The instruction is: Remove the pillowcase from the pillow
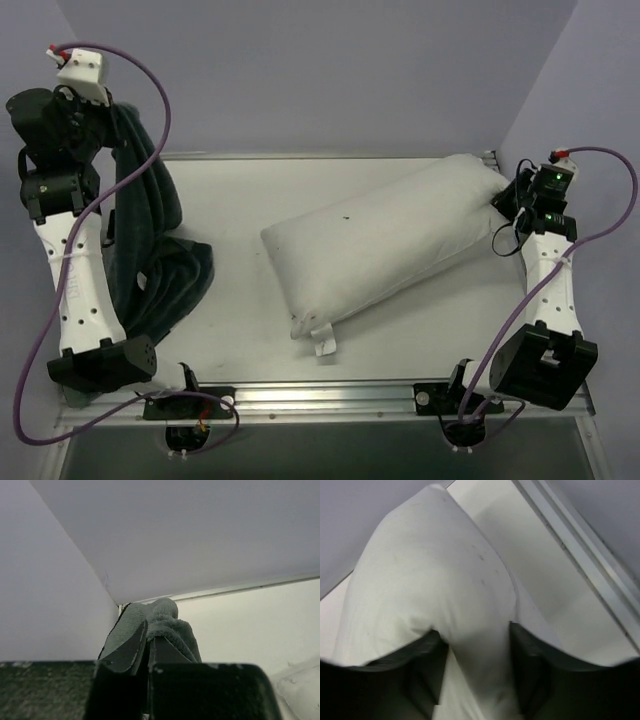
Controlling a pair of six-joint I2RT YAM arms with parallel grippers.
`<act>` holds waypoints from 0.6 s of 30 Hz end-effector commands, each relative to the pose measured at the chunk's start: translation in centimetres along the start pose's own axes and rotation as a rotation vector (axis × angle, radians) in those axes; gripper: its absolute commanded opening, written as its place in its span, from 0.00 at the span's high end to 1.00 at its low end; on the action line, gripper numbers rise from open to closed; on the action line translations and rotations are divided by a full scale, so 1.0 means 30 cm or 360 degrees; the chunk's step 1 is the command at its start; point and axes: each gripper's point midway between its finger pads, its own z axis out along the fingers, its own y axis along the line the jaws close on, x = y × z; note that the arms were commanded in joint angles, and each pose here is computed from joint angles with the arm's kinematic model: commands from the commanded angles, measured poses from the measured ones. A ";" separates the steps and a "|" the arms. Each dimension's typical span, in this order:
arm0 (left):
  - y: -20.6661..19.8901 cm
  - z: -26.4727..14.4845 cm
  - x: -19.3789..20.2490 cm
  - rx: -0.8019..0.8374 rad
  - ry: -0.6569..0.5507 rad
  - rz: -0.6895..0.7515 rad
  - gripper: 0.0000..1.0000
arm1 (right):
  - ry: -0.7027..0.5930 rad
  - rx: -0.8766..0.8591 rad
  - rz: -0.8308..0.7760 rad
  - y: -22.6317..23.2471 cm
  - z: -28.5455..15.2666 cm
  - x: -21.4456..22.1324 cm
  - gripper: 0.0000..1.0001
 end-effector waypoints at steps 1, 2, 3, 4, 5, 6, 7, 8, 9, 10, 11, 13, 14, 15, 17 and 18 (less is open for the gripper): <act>0.028 0.072 0.078 -0.0084 0.0133 -0.0043 0.98 | 0.0035 -0.0048 -0.0132 0.051 0.020 -0.044 0.40; 0.008 0.122 0.159 -0.0026 0.0237 -0.0053 0.83 | 0.0157 -0.0004 -0.0170 0.054 0.028 0.004 0.28; -0.027 0.133 0.246 0.0050 0.0376 -0.0069 0.64 | 0.0197 0.0047 -0.0212 0.048 0.029 0.024 0.06; -0.062 0.144 0.294 0.0138 0.0458 -0.0067 0.43 | 0.0192 0.0164 -0.0247 0.016 0.033 0.023 0.01; -0.098 0.187 0.397 0.0223 0.0599 -0.0043 0.10 | 0.0253 0.0203 -0.0302 0.021 0.028 0.053 0.00; -0.132 0.163 0.488 0.0279 0.0787 -0.0070 0.06 | 0.0252 0.0261 -0.0345 0.006 0.021 0.050 0.00; -0.146 0.158 0.526 0.0304 0.0868 -0.0074 0.06 | 0.0229 0.0338 -0.0371 -0.014 0.014 0.037 0.00; -0.161 0.165 0.560 0.0346 0.0928 -0.0057 0.06 | 0.0228 0.0365 -0.0393 -0.019 0.000 0.033 0.00; -0.173 0.141 0.580 0.0364 0.0987 -0.0070 0.06 | 0.0201 0.0382 -0.0403 -0.016 -0.010 0.017 0.00; -0.178 0.138 0.579 0.0375 0.0987 -0.0068 0.06 | 0.0171 0.0402 -0.0409 -0.018 -0.022 0.002 0.00; -0.181 0.117 0.542 0.0383 0.0940 -0.0043 0.06 | 0.0126 0.0391 -0.0403 -0.010 -0.041 -0.021 0.00; -0.184 0.104 0.516 0.0377 0.0878 -0.0008 0.06 | 0.0080 0.0368 -0.0401 0.005 -0.061 -0.039 0.00; -0.182 0.074 0.475 0.0360 0.0825 0.0015 0.06 | 0.0042 0.0344 -0.0392 0.015 -0.078 -0.055 0.00; -0.180 0.063 0.482 0.0348 0.0826 0.0027 0.06 | 0.0030 0.0329 -0.0390 0.023 -0.086 -0.060 0.00; -0.176 0.014 0.461 0.0325 0.0812 0.0059 0.06 | 0.0021 0.0305 -0.0382 0.033 -0.103 -0.060 0.00; -0.179 -0.012 0.473 0.0333 0.0840 0.0079 0.06 | 0.0034 0.0276 -0.0386 0.041 -0.107 -0.053 0.00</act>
